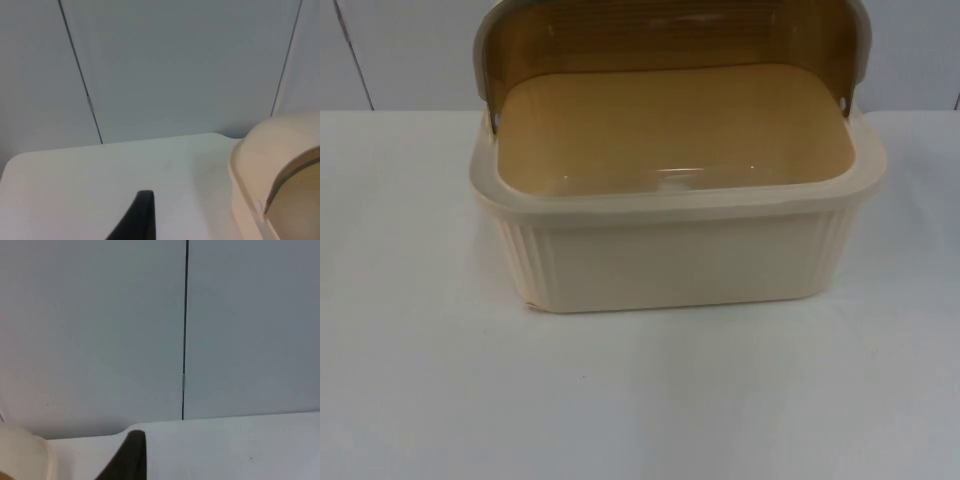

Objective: Open the box lid with the left hand, place the block into the box with the right hand, then close the box lid with the left hand.

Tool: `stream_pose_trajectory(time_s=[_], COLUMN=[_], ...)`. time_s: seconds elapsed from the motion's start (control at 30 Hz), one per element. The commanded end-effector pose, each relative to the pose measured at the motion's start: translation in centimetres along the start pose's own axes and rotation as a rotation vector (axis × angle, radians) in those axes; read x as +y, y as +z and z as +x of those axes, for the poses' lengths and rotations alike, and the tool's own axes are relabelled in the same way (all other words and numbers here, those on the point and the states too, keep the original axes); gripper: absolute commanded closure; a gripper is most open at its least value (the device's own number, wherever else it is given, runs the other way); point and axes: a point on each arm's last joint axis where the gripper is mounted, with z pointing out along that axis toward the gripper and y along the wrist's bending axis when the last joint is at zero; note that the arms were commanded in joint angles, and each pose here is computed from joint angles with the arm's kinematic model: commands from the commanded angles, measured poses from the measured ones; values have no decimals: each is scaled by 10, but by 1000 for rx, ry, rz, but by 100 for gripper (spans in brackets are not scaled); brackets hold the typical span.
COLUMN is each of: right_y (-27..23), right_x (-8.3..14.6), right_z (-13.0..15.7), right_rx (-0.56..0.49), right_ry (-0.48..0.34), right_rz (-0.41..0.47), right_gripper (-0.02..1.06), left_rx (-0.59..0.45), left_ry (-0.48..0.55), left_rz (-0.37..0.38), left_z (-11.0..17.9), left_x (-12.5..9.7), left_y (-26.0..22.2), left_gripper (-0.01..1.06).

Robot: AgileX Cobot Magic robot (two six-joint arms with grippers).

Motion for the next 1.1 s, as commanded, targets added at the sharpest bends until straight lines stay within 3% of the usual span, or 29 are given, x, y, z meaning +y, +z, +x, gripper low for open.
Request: stream_pose_trajectory(time_s=[0.0, 0.3, 0.57, 0.67, 0.8, 1.07], right_y=[-7, -26, -32, -34, -34, -34], right_x=[-1, -1, -3, -3, -4, -4], right_z=[-2, -5, -5, -5, -5, -5], right_rx=[-27, -60, -59, -64, -63, -63], right_ry=[-18, -35, -59, -68, -89, -89], right_rz=[8, 20, 36, 42, 54, 54], right_gripper=[0, 0, 0, 0, 0, 0], left_rx=[-19, 16, 33, 14, -4, -69], left_ry=[8, 2, 52, 100, 242, 477], left_rz=[2, 5, 17, 35, 93, 174], left_z=[-1, -8, -53, -69, -87, -93], left_x=[-1, -1, -4, -11, -37, -83], left_y=[0, 29, 99, 119, 162, 211], left_gripper=[0, 0, 0, 0, 0, 0])
